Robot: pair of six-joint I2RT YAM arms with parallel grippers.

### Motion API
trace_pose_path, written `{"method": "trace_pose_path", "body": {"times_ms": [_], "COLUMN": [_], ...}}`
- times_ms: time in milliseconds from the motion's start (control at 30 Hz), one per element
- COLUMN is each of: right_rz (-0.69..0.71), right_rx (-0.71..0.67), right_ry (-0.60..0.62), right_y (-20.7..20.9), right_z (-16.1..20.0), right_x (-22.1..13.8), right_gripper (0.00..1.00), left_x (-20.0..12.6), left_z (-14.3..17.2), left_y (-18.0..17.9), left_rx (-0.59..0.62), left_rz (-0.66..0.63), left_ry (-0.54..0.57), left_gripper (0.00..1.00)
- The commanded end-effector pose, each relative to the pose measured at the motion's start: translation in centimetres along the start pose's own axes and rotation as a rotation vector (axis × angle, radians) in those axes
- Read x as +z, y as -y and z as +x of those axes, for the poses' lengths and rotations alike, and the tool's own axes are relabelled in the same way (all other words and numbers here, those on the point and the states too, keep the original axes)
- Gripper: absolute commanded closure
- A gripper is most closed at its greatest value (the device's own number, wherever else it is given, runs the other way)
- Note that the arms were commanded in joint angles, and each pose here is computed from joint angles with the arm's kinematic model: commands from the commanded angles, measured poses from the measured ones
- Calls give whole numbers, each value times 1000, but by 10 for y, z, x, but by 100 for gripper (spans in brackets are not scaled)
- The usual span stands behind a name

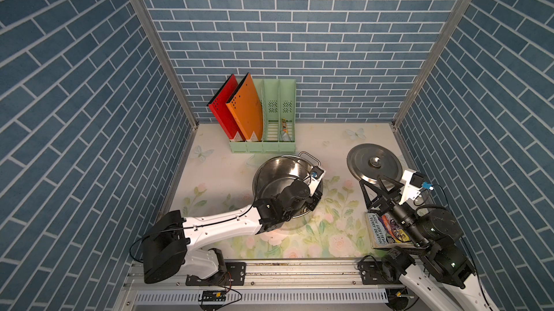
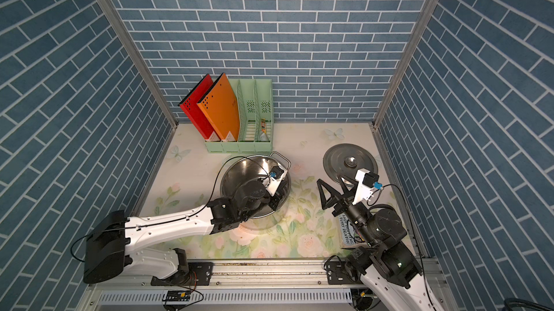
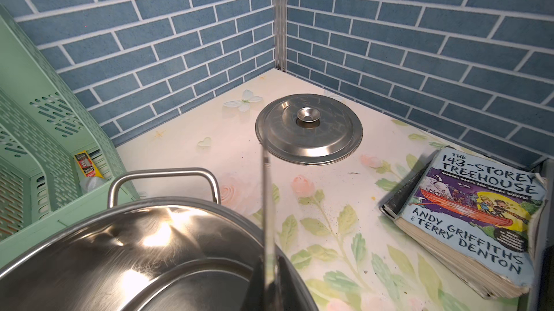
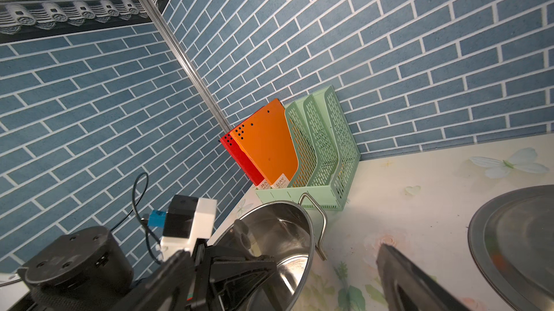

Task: Stir the soup with a spoon
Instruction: Stir the soup in the pan with a stick.

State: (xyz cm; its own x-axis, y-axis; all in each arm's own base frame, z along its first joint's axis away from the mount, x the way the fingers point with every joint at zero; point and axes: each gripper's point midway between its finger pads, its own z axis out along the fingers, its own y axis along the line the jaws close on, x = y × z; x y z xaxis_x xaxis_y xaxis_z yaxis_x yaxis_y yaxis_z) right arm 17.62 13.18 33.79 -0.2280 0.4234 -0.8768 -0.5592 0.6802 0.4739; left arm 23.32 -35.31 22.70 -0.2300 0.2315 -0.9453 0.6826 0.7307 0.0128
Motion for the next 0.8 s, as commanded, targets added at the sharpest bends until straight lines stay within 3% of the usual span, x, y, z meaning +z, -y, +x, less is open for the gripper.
{"method": "trace_pose_path", "body": {"times_ms": [0, 167, 433, 600, 767], "right_rz": [-26, -40, -46, -42, -31], "right_rx": [19, 21, 31, 34, 30], "right_ry": [11, 2, 1, 11, 15], "right_y": [-4, -6, -8, -8, -8], "right_z": [-1, 1, 0, -4, -7], "right_x": [5, 11, 12, 7, 4], "right_gripper": [0, 0, 0, 0, 0], "left_x": [-23, -51, -66, -61, -36], "left_z": [12, 23, 36, 28, 3], "left_y": [-18, -52, -138, -181, -186], "left_rx": [-74, -74, -108, -137, -111], "left_rz": [-65, -192, -459, -555, -543], "left_ry": [-17, -39, -93, -62, -28], "left_gripper": [100, 100, 100, 100, 100]}}
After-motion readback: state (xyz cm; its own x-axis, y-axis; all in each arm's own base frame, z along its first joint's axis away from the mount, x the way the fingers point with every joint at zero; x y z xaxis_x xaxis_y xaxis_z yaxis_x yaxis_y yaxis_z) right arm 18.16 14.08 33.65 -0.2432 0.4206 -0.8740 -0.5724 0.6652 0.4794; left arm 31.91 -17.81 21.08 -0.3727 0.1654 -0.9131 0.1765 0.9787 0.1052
